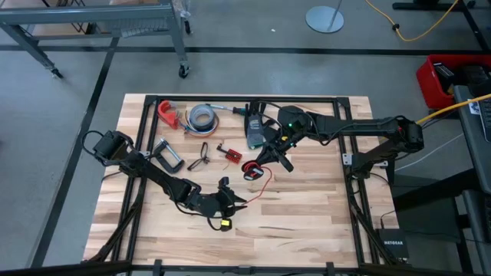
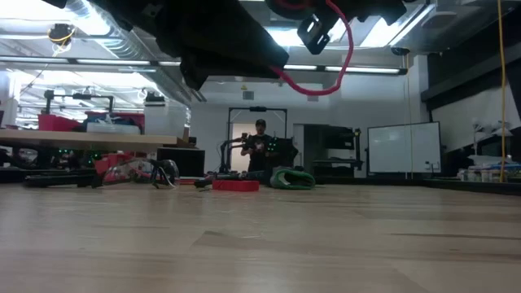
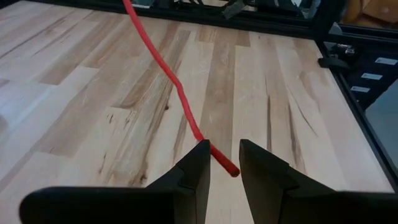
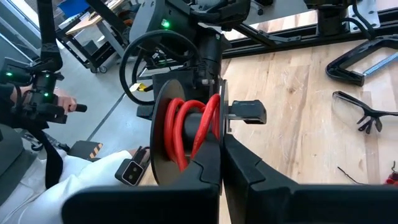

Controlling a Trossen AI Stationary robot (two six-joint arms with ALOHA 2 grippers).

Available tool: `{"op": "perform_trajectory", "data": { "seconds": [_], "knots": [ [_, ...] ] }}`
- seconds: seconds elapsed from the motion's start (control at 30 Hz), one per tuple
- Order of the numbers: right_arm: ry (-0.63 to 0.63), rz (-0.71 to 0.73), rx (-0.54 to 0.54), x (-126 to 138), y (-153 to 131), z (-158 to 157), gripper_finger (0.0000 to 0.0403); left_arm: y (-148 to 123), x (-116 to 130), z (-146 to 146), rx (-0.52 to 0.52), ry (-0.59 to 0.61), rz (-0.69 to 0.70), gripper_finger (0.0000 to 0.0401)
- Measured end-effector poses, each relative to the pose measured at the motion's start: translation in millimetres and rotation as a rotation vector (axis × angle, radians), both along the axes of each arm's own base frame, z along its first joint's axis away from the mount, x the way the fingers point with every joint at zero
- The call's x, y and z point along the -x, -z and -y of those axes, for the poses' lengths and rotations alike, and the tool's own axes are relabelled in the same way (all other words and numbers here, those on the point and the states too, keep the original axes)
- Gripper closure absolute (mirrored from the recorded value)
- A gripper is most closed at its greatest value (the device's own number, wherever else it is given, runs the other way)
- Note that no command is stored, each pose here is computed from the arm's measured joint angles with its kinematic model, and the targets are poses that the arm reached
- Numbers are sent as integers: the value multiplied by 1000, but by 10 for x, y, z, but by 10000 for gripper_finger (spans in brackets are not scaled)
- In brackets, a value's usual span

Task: Coil cords
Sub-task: Coil the orange wire into the black spool

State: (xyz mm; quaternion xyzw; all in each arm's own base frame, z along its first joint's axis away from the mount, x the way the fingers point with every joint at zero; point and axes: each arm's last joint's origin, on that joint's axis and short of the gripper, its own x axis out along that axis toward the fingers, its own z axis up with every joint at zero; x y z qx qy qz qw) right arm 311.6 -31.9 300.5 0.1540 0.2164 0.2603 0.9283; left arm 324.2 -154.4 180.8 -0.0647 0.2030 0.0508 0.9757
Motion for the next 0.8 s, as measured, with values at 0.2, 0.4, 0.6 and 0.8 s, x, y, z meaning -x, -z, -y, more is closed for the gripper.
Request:
{"op": "perform_trajectory", "data": {
  "seconds": [0.2, 0.4, 0.6, 0.8],
  "knots": [
    [0, 0, 0, 0, 0, 0, 400, 0, -2, -3, 1, -1, 1, 324],
    [-1, 0, 0, 0, 0, 0, 400, 8, 2, -16, -17, -26, -5, 350],
    [-18, 1, -9, 3, -2, -5, 400, 56, 26, -32, -6, -56, -50, 394],
    [-18, 1, -9, 3, -2, -5, 400, 97, 49, -48, 11, -85, -89, 397]
  ]
}}
